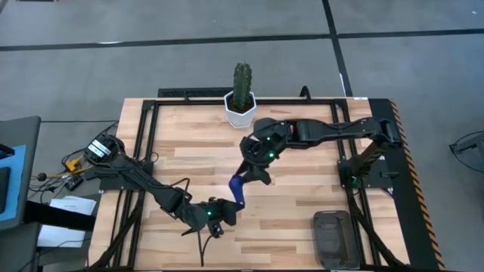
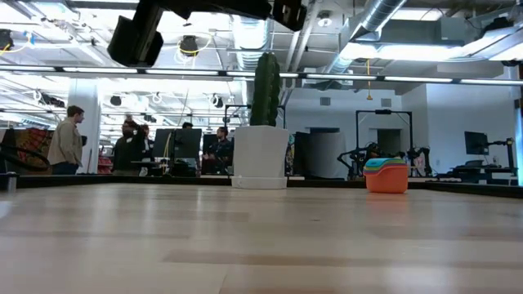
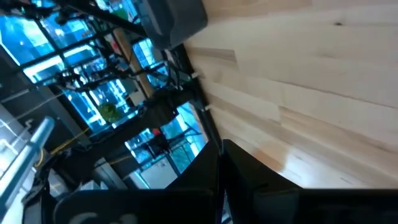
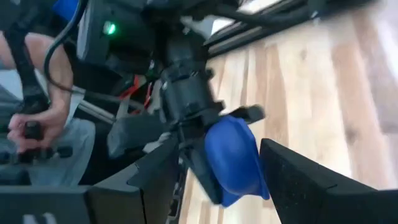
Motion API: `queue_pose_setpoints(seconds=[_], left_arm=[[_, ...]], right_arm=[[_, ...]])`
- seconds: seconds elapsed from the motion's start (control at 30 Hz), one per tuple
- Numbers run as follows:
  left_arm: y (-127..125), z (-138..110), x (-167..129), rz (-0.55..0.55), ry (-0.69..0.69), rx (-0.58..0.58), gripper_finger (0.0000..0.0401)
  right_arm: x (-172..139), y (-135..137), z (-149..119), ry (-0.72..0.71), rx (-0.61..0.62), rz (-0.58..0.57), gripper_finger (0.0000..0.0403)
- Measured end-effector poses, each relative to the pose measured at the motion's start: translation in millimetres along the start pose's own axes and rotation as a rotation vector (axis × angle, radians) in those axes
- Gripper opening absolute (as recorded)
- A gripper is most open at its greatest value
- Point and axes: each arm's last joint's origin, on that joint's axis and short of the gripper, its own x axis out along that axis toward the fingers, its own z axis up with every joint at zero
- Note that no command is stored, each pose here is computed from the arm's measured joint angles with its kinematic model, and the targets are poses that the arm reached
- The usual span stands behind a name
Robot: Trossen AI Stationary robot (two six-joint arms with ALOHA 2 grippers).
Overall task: Nest measuring cups in basket
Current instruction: Stack the violet measuring cup on top of the light blue measuring cup
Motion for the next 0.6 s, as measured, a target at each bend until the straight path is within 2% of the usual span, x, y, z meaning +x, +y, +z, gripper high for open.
queue_pose_setpoints(seconds=[0.3,0.6], left_arm=[[6,-3,2,0.054,-0.013,-0.029,0.0],[10,-12,8,0.093,-0.005,-0.091,0.0]], right_arm=[[1,0,-4,0.045,0.018,0.013,0.0236],[1,0,-4,0.048,-0.001,0.025,0.0171]])
